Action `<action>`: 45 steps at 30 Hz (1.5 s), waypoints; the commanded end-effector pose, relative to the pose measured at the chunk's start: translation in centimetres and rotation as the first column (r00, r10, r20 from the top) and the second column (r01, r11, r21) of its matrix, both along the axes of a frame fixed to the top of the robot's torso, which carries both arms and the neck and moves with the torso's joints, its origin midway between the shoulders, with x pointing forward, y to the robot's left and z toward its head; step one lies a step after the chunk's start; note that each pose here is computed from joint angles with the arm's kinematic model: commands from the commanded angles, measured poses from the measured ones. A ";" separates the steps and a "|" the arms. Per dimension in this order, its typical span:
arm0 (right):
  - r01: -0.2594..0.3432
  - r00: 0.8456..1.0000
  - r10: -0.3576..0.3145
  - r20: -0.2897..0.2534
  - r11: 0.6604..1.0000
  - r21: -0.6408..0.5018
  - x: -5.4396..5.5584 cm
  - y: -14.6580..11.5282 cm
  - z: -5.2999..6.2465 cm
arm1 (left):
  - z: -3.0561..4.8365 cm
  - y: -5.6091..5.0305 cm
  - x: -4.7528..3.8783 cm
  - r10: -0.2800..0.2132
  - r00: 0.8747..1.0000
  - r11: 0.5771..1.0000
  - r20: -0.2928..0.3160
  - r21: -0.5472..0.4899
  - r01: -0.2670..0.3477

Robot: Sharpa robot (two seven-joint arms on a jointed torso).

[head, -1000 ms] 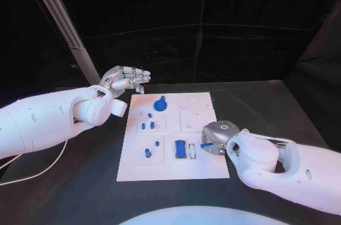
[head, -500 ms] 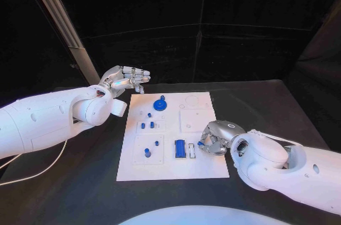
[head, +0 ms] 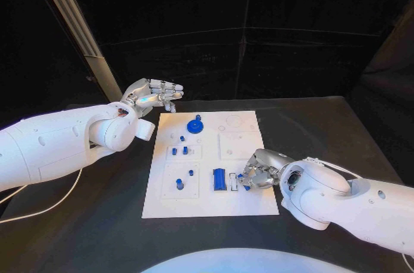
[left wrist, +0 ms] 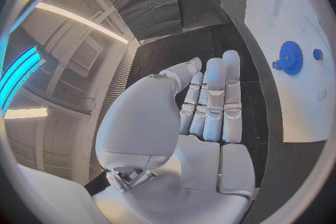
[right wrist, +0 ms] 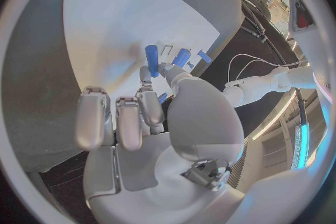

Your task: Assemble the parts on the task board

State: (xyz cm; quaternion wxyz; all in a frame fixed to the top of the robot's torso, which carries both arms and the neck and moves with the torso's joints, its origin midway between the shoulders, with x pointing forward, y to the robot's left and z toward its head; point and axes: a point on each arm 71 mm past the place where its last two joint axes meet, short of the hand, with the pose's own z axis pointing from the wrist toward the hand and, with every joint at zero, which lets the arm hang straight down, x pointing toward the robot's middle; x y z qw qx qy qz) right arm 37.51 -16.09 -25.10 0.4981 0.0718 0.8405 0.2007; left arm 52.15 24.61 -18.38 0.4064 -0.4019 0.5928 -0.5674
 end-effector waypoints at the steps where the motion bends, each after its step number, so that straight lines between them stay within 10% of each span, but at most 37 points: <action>1: 0.044 0.999 -0.042 -0.034 0.998 0.049 0.1 0.0 -0.1 | 0.13 -0.1 -0.03 -0.010 1.000 1.000 0.003 -0.008 0.011; 45: 0.008 1.000 -0.008 -0.010 1.000 -0.009 0.5 1.6 -0.4 | 0.21 -0.2 -0.06 -0.015 1.000 1.000 0.000 -0.008 0.015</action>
